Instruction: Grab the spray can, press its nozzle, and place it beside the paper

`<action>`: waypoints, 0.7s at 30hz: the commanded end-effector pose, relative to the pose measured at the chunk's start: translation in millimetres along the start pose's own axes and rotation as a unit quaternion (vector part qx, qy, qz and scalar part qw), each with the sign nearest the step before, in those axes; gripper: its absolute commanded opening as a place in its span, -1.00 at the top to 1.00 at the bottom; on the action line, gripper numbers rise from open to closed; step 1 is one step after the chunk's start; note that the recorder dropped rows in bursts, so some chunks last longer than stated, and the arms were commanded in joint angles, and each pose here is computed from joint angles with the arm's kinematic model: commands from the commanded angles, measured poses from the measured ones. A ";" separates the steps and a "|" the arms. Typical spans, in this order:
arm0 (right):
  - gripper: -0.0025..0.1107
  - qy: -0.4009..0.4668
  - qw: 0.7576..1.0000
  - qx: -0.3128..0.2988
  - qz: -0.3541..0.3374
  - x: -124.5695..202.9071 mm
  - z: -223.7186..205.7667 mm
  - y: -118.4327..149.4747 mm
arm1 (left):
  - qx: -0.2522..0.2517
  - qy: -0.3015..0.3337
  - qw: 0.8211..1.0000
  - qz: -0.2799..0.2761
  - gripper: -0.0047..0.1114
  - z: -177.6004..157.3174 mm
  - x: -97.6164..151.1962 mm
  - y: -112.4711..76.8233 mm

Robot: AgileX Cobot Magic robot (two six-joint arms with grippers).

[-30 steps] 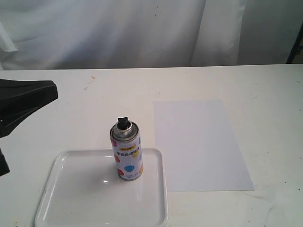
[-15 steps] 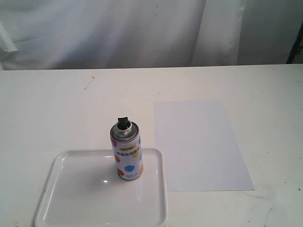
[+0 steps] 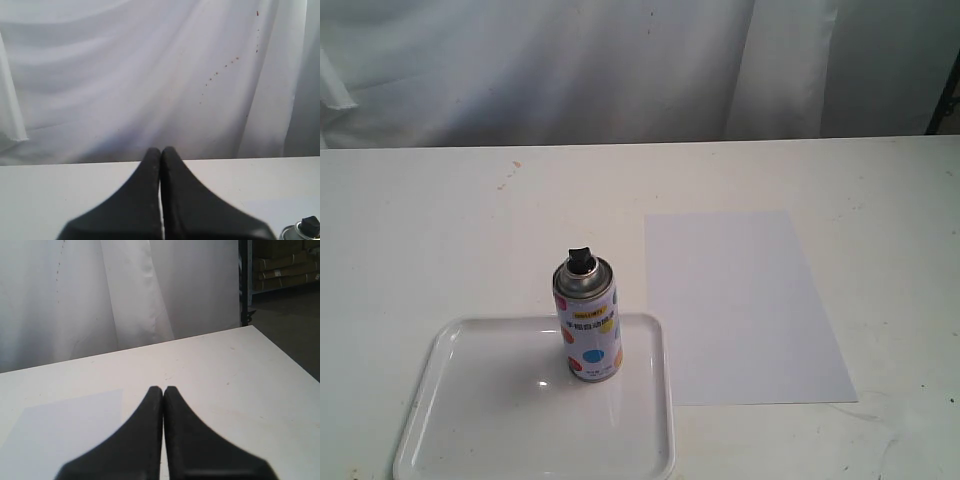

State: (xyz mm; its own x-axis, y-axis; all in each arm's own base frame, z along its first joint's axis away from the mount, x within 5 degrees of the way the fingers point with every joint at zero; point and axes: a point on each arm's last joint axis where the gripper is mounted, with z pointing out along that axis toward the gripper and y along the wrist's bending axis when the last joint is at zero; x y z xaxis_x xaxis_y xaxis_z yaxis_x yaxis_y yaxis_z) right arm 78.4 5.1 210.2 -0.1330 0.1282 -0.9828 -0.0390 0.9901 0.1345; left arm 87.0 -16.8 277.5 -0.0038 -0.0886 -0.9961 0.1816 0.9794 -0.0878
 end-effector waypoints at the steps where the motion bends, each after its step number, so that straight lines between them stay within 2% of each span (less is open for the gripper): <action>1: 0.96 0.000 1.000 -0.005 -0.002 0.7 -0.2 0.8 | -0.008 -0.002 1.000 -0.018 0.92 -0.5 1.3 1.4; 6: 0.96 0.000 1.000 -0.005 -0.002 0.7 -0.2 0.8 | -0.003 -0.013 0.999 -0.045 0.92 -0.5 -0.7 0.7; 8: 0.96 0.000 1.000 -0.005 -0.002 0.7 -0.2 0.8 | -0.004 -0.038 0.998 -0.039 0.92 -0.6 -2.9 1.3; 12: 0.96 0.000 1.000 -0.005 -0.002 0.7 -0.2 0.8 | -0.058 -0.106 0.992 -0.043 0.92 -8.7 7.7 11.7; 14: 0.96 0.000 1.000 -0.005 -0.002 0.7 -0.2 0.8 | -0.092 -0.088 0.991 -0.040 0.92 -14.0 19.8 16.8; 21: 0.96 0.000 1.000 -0.005 -0.002 0.7 -0.2 0.8 | -0.150 -0.035 0.988 -0.012 0.92 -23.5 34.0 24.4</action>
State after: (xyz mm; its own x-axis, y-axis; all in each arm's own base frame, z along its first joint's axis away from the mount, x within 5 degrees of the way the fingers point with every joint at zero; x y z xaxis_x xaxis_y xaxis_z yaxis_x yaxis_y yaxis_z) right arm 78.4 5.1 210.2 -0.1330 0.1282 -0.9828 -0.0390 0.9901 0.1345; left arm 70.5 5.8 248.5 0.1112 -0.1323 -0.9849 -0.0792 0.9868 -0.1415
